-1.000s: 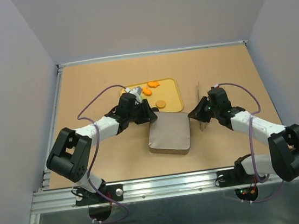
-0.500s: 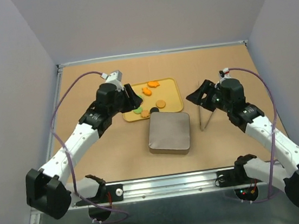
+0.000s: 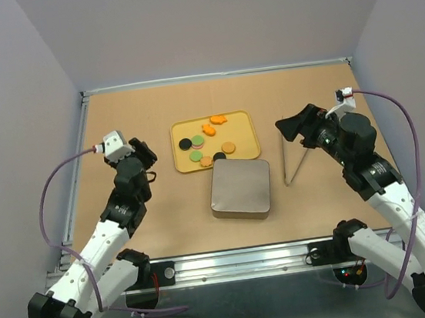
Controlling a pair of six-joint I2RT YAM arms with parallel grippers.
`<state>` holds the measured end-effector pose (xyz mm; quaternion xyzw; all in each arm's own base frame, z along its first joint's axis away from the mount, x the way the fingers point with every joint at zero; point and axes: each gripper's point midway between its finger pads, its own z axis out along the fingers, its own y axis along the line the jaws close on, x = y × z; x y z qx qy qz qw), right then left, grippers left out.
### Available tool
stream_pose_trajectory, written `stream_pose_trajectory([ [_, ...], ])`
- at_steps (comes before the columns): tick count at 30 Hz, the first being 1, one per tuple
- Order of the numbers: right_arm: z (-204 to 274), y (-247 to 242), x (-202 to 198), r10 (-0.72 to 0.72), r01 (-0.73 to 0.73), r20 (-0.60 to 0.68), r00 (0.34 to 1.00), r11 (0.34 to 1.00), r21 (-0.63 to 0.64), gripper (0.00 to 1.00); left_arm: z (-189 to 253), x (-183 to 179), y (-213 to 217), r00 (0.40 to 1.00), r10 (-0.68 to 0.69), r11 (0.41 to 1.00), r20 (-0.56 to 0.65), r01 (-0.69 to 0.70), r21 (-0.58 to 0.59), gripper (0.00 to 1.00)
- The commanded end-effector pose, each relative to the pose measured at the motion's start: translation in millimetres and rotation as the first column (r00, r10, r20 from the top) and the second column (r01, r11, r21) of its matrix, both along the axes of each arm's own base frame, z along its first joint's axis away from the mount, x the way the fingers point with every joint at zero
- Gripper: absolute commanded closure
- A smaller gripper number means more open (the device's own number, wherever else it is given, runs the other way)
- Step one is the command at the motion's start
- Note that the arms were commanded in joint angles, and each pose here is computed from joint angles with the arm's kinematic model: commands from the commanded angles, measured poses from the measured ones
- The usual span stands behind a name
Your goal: Pack the cookies
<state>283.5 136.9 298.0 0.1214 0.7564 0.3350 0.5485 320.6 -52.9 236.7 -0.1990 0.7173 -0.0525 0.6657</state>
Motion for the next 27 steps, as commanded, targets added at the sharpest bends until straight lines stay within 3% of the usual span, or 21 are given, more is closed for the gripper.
stream_pose_trajectory([
  [1,5.2,-32.9,8.9,-0.198,0.198,0.042,0.979,0.98,0.007,0.03,1.7,-14.7,52.6,0.947,0.254,0.965,0.196,-0.263,0.019,0.37],
  [7,-24.2,-59.5,16.3,-0.387,0.389,-0.04,0.921,0.918,0.077,0.0,-38.7,-16.1,94.0,0.884,0.425,0.886,0.194,-0.45,0.112,0.33],
  [12,-29.8,-51.8,17.4,-0.328,0.328,-0.007,0.945,0.945,0.016,0.0,-61.9,-0.7,114.4,0.85,0.497,0.848,0.176,-0.518,0.108,0.34],
  [14,-29.9,-50.5,17.6,-0.313,0.313,0.007,0.95,0.95,-0.002,0.0,-57.7,9.8,108.0,0.873,0.444,0.873,0.203,-0.473,0.123,0.34],
  [15,-28.7,-50.6,18.5,-0.303,0.303,0.032,0.953,0.952,-0.028,0.0,-52.9,20.3,99.8,0.9,0.369,0.886,0.231,-0.416,0.207,0.34],
  [18,-27.6,-45.7,19.4,-0.246,0.253,0.08,0.966,0.963,-0.098,0.0,-51.3,40.4,94.3,0.917,0.305,0.891,0.256,-0.37,0.264,0.36],
  [20,-28.2,-41.2,19.1,-0.211,0.221,0.09,0.973,0.968,-0.122,0.0,-58.4,50.2,91.3,0.939,0.28,0.912,0.199,-0.325,0.251,0.36],
  [25,-47.5,-41.5,23.0,-0.211,0.221,0.08,0.974,0.964,-0.146,0.0,-62.4,49.1,80.6,0.967,0.114,0.942,0.229,-0.178,0.285,0.37],
  [27,-58.7,-41.4,26.2,-0.218,0.229,0.084,0.972,0.963,-0.14,0.0,-53.3,40.2,87.2,0.941,0.133,0.925,0.311,-0.231,0.302,0.33],
])
